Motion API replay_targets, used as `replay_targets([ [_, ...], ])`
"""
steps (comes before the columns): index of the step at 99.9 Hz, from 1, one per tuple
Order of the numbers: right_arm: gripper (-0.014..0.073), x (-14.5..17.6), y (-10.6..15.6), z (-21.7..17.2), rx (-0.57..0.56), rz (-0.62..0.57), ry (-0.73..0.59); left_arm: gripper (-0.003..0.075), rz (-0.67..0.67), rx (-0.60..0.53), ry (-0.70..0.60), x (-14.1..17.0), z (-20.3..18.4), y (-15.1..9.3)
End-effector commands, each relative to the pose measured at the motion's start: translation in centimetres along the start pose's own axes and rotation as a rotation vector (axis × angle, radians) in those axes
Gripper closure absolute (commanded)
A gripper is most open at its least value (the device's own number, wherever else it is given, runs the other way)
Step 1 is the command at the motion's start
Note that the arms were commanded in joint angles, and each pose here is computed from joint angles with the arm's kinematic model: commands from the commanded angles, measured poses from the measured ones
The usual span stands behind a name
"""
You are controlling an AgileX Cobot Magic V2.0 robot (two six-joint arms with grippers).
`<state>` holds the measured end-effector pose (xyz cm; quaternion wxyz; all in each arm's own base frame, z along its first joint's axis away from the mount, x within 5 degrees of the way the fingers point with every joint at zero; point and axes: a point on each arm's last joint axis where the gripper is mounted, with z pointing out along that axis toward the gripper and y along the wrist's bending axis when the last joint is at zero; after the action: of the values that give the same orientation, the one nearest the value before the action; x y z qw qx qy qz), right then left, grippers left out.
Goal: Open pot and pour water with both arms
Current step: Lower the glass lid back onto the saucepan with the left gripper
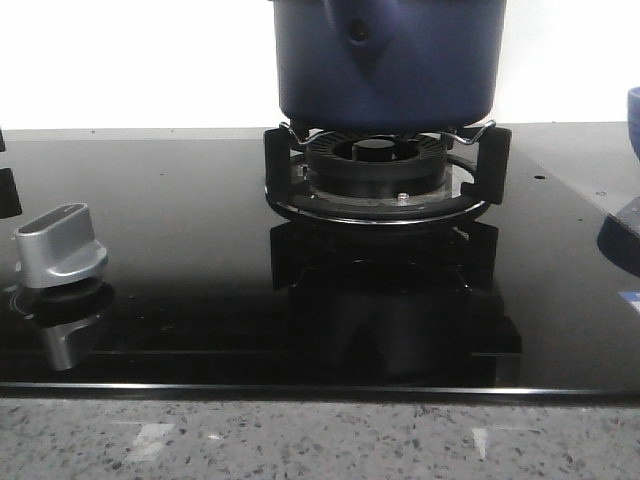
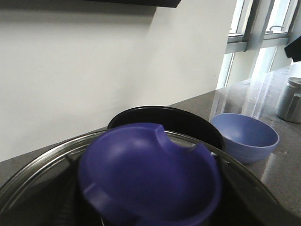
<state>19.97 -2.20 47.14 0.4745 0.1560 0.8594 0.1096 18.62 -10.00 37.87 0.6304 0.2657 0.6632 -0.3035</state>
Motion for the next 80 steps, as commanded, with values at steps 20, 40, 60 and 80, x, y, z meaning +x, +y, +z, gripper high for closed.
replay_targets([
  [20,0.0667,4.0,2.3,-7.7,-0.177,-0.228,-0.262,0.0469,0.002,0.110,-0.100,-3.9,2.5,-0.4],
  [40,0.0668,8.8,0.6,-10.2,-0.189,-0.262,-0.331,0.0469,0.009,0.221,-0.091,-4.3,5.4,0.0],
  [60,0.0668,11.9,-0.5,-11.8,-0.200,-0.307,-0.407,0.0469,0.073,0.305,-0.092,-4.7,9.1,-0.8],
  [80,0.0668,13.2,-0.9,-12.8,-0.221,-0.321,-0.429,0.0469,0.068,0.360,-0.073,-4.2,12.9,-1.0],
])
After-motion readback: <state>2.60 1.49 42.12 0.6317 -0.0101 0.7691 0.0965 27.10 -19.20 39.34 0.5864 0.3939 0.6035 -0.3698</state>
